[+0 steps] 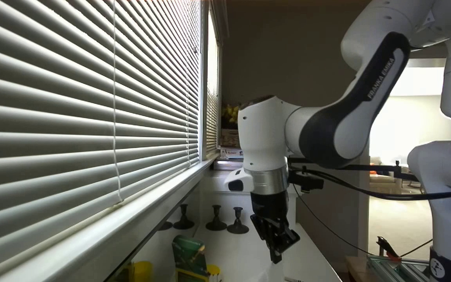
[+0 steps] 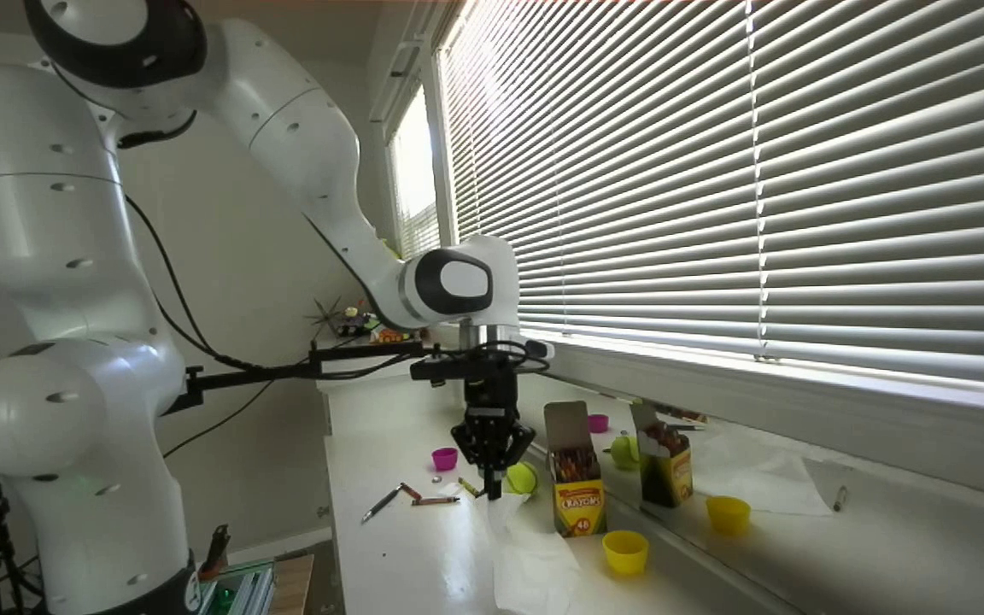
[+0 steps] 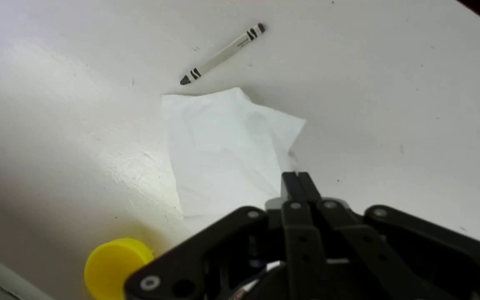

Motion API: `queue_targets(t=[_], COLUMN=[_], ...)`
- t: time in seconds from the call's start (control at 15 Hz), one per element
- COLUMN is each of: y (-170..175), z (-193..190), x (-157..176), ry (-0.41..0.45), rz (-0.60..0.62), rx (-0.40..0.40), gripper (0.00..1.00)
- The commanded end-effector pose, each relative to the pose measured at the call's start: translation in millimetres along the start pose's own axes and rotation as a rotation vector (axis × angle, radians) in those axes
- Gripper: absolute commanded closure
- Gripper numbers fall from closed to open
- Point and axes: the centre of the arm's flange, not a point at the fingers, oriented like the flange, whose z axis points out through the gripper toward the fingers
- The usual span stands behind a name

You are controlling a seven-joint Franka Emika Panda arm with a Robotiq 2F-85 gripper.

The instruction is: Turn the white paper over

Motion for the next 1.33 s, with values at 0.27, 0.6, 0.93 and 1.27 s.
queue_targets(t=[0.27, 0.6, 0.93, 1.27], y=[-69, -79, -77, -74], z=[43, 56, 76, 95], x=[-39, -42, -34, -30], ry=[-0.079, -0.103, -0.104, -0.107], rz=[-0.084, -0.143, -0.228, -0.286], rx=[-0.122, -0.069, -0.010, 0.050], gripper=[1.00, 1.00, 1.00, 1.00])
